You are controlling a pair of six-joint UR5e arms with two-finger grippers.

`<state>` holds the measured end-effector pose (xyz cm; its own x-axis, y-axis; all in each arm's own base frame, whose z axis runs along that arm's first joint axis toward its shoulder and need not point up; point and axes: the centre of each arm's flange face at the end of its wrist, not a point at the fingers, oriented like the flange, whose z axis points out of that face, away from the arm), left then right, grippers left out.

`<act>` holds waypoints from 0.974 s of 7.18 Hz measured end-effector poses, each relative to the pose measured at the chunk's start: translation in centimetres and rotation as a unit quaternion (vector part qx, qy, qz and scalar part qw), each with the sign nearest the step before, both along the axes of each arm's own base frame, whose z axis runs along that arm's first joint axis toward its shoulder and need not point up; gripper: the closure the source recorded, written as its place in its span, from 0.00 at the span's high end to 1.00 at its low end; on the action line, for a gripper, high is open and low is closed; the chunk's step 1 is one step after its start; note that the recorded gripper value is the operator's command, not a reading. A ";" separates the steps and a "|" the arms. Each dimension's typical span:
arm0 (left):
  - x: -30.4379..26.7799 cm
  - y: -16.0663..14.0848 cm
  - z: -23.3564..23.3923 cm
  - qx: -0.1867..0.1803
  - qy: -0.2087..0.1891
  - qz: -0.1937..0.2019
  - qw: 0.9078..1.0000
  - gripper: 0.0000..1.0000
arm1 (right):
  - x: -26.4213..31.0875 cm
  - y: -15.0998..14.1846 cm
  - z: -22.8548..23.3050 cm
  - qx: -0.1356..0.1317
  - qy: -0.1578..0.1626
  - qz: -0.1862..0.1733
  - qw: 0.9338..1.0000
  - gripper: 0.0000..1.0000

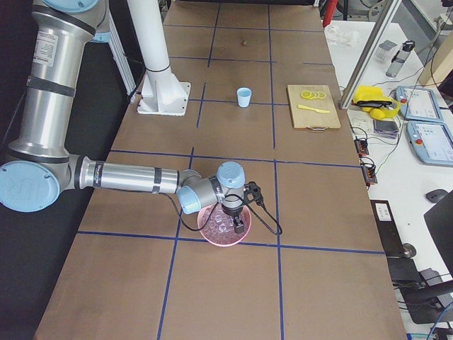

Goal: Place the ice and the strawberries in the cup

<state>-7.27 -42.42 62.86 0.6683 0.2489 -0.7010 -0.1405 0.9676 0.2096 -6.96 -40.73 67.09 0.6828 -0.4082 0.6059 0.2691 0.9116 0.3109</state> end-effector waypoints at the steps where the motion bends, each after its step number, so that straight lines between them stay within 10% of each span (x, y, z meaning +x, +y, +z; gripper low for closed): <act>1: 0.0 0.0 0.0 0.000 0.000 0.000 1.000 1.00 | 0.1 0.2 0.1 0.000 0.000 -0.001 1.000 0.09; 7: 0.0 -0.1 -0.2 0.002 0.000 0.001 1.000 1.00 | 0.9 -2.4 -3.5 0.035 -0.020 0.014 0.999 0.06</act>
<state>-7.24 -42.49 62.67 0.6682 0.2526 -0.6998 -0.1416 0.9666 0.2137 -6.11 -43.17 63.59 0.6706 -0.4316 0.6034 0.2302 0.8943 0.3838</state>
